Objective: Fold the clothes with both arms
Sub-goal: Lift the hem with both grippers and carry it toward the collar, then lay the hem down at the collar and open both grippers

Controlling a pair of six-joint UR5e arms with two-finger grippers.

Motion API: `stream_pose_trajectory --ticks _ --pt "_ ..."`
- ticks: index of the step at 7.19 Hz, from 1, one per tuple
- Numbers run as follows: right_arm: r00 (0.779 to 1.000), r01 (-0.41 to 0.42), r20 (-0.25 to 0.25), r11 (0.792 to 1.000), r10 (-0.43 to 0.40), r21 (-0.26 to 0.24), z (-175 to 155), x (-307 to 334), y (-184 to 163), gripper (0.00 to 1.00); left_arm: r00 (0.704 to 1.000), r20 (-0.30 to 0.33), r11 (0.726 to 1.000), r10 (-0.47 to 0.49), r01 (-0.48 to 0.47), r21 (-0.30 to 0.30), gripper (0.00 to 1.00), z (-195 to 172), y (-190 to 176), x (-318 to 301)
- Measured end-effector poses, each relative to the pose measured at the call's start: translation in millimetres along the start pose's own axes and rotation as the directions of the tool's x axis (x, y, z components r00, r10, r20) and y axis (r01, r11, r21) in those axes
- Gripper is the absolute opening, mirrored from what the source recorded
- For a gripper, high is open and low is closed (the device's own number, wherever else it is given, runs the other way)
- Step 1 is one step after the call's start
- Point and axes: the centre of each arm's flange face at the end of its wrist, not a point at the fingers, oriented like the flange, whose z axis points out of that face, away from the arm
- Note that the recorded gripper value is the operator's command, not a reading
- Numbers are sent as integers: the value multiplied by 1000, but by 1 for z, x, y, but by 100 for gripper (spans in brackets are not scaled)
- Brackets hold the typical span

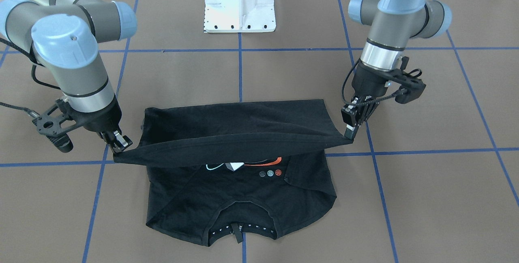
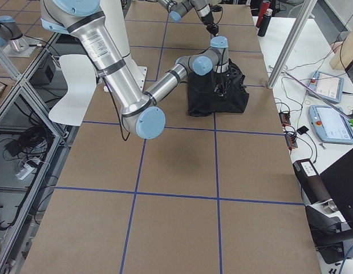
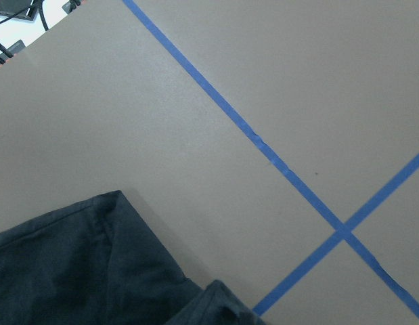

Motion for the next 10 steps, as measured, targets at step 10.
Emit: stream_pose_trajectory --ticks 10 --pt "999 37 -13 993 -35 113 101 -67 -23 0 998 -66 992 -11 19 125 8 122 -32 -52"
